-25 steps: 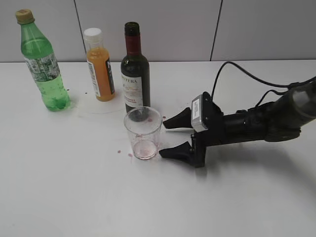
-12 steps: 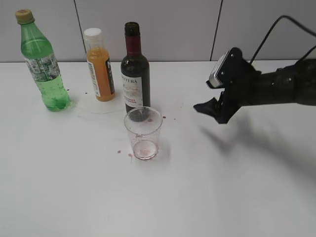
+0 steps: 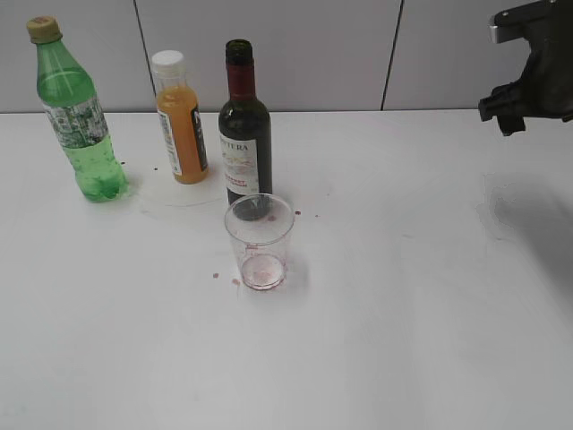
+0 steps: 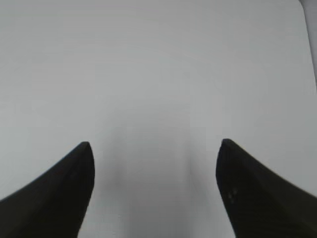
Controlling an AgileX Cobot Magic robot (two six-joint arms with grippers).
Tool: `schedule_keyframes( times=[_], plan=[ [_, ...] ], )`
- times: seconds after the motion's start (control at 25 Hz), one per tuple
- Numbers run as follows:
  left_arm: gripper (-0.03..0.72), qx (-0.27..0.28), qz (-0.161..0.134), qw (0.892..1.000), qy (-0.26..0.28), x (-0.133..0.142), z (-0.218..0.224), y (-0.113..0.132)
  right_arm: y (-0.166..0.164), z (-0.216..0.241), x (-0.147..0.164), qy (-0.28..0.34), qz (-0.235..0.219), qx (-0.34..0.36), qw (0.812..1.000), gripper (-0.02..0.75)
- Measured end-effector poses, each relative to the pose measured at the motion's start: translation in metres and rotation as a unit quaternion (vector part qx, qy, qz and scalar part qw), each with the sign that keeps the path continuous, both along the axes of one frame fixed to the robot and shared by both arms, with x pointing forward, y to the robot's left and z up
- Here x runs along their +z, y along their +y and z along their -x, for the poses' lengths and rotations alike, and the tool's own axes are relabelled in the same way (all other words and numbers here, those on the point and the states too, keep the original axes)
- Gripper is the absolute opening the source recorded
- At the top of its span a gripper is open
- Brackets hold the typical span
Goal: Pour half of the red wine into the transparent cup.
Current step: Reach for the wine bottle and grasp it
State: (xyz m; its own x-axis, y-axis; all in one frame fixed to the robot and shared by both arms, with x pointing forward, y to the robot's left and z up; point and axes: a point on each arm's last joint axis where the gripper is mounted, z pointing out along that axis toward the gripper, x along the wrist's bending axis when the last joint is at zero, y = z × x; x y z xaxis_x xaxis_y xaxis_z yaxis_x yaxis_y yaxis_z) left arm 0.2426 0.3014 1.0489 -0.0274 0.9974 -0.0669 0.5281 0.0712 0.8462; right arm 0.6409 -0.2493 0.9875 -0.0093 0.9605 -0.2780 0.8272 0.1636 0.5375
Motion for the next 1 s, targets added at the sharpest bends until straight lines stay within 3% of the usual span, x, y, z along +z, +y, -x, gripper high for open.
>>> schedule_keyframes(
  times=[0.2, 0.4, 0.56, 0.8, 1.0],
  plan=[
    [0.239, 0.0, 0.0, 1.0, 0.0, 0.0, 0.0, 0.0, 0.013, -0.002, 0.061, 0.092, -0.083, 0.001, 0.992, 0.572],
    [0.239, 0.0, 0.0, 1.0, 0.0, 0.0, 0.0, 0.0, 0.014, -0.004, 0.124, 0.072, -0.107, 0.023, 0.991, 0.573],
    [0.239, 0.0, 0.0, 1.0, 0.0, 0.0, 0.0, 0.0, 0.013, 0.004, 0.153, 0.044, -0.159, 0.038, 0.986, 0.573],
    [0.239, 0.0, 0.0, 1.0, 0.0, 0.0, 0.0, 0.0, -0.003, 0.04, 0.162, 0.05, -0.124, 0.036, 0.99, 0.573],
    [0.239, 0.0, 0.0, 1.0, 0.0, 0.0, 0.0, 0.0, -0.013, 0.11, 0.171, 0.054, -0.124, 0.036, 0.99, 0.573]
  ],
)
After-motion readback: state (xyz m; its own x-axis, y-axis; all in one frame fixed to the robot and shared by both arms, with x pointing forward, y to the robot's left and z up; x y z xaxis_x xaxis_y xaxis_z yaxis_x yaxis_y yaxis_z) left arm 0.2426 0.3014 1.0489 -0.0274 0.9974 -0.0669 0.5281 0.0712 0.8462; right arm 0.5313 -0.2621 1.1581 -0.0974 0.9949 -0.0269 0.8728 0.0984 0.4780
